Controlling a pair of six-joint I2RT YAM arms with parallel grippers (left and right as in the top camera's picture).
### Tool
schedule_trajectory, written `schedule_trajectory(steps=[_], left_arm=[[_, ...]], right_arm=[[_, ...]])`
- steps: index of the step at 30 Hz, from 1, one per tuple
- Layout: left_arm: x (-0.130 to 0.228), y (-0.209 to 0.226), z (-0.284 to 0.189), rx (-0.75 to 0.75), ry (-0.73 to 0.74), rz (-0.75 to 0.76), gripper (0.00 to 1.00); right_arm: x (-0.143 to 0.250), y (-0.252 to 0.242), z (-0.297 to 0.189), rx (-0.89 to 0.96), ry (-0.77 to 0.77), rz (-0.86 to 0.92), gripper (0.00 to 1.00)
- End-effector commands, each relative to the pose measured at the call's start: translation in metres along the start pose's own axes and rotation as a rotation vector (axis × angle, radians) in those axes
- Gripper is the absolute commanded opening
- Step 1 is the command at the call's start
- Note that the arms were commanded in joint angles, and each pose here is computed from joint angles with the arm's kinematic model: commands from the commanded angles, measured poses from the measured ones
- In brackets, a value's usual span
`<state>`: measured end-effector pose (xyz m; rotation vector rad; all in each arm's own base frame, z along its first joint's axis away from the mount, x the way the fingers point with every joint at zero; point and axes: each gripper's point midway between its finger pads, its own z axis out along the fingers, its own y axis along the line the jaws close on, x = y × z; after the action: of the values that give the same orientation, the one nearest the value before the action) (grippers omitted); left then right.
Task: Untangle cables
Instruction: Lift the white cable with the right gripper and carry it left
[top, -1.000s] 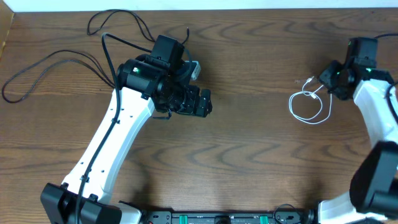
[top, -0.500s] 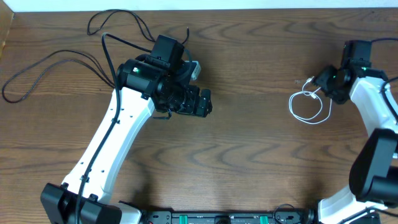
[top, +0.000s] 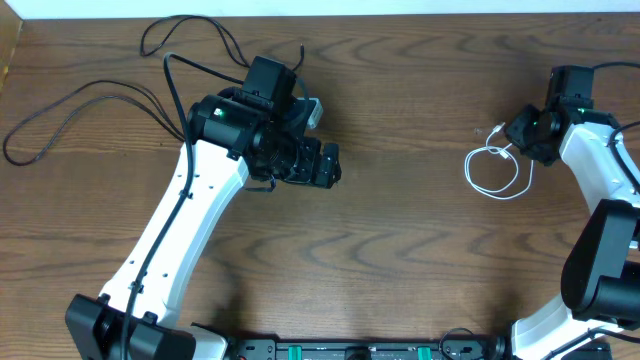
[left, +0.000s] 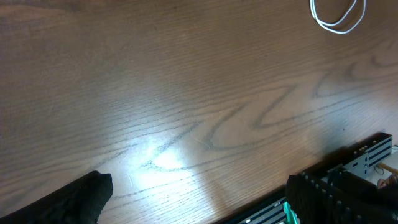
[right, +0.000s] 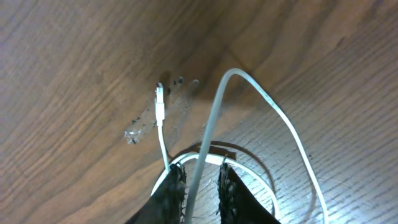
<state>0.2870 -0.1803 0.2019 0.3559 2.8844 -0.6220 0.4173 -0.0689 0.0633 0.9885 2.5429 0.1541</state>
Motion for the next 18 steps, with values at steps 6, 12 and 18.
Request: schedule_trajectory(steps=[6,12,18], left_arm=[[0.0012,0.0019,0.0022,-0.008,0.009,0.018,0.95],[0.0012,0.0019,0.0022,-0.008,0.009,0.018,0.95],[0.0012,0.002,0.0022,-0.008,0.009,0.018,0.95]], right_arm=[[-0.0038,0.0124,-0.0034,-0.052,-0.014,-0.009,0.18],[-0.0057,0.0138,-0.0073,-0.058,-0.023,-0.009,0.12],[-0.0035,0.0171,-0.0095,-0.078,-0.012,-0.01,0.02]])
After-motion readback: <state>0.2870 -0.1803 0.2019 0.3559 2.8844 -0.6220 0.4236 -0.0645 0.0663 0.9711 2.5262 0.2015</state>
